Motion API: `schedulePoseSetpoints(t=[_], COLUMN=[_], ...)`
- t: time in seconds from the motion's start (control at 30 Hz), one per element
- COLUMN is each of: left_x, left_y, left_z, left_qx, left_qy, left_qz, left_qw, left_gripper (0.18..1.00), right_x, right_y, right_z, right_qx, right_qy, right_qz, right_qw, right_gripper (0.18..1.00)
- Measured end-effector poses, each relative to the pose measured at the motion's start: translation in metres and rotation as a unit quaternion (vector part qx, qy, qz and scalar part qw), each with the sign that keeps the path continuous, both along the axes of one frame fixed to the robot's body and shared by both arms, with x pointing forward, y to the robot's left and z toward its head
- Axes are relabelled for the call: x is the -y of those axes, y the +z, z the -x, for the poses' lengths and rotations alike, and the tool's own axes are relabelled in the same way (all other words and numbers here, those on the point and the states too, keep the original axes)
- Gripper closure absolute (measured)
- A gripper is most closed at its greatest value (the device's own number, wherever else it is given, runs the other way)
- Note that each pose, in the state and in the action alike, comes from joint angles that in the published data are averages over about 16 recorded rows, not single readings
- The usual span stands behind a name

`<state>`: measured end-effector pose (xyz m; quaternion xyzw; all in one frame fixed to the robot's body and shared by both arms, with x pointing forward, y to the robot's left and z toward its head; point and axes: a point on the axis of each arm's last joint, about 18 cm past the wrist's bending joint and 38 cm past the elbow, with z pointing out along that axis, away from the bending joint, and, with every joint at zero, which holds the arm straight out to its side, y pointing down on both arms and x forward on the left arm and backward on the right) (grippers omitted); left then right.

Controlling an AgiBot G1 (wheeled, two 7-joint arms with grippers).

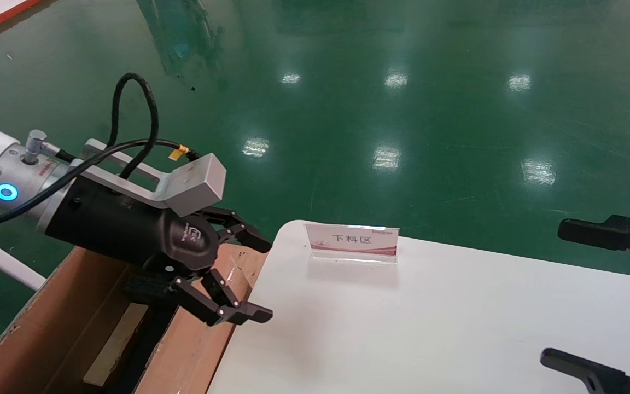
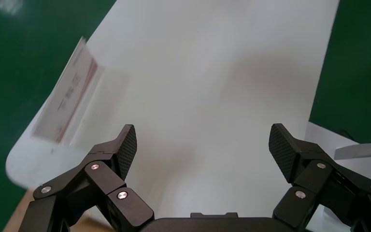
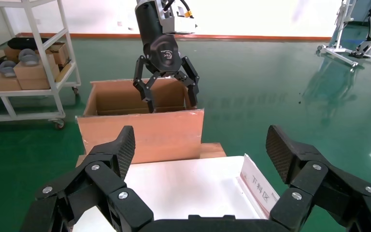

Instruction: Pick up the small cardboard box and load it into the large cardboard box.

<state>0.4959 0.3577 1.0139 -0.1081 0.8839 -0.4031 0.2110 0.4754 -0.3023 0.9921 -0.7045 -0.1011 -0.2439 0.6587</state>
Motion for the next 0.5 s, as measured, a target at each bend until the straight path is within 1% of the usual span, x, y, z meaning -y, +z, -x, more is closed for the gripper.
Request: schedulePoseSetpoints(t=[0.27,0.5], left_x=[0.018,0.025], left_y=[-0.001,-0.002], left_z=[-0.002,-0.003], left_qx=[0.015,0.021], left_qy=[-0.04,-0.056], left_qz=[0.017,0.025], left_qw=[0.999,0.9979], left_gripper=[0.189,0.189], right_x=[0.0,0.0], right_y=[0.0,0.0], right_z=[0.0,0.0], right_qx=[0.0,0.0], right_qy=[0.0,0.0], right_qz=[0.0,0.0], right_qw=[1.0,1.0], right_gripper=[0.183,0.183])
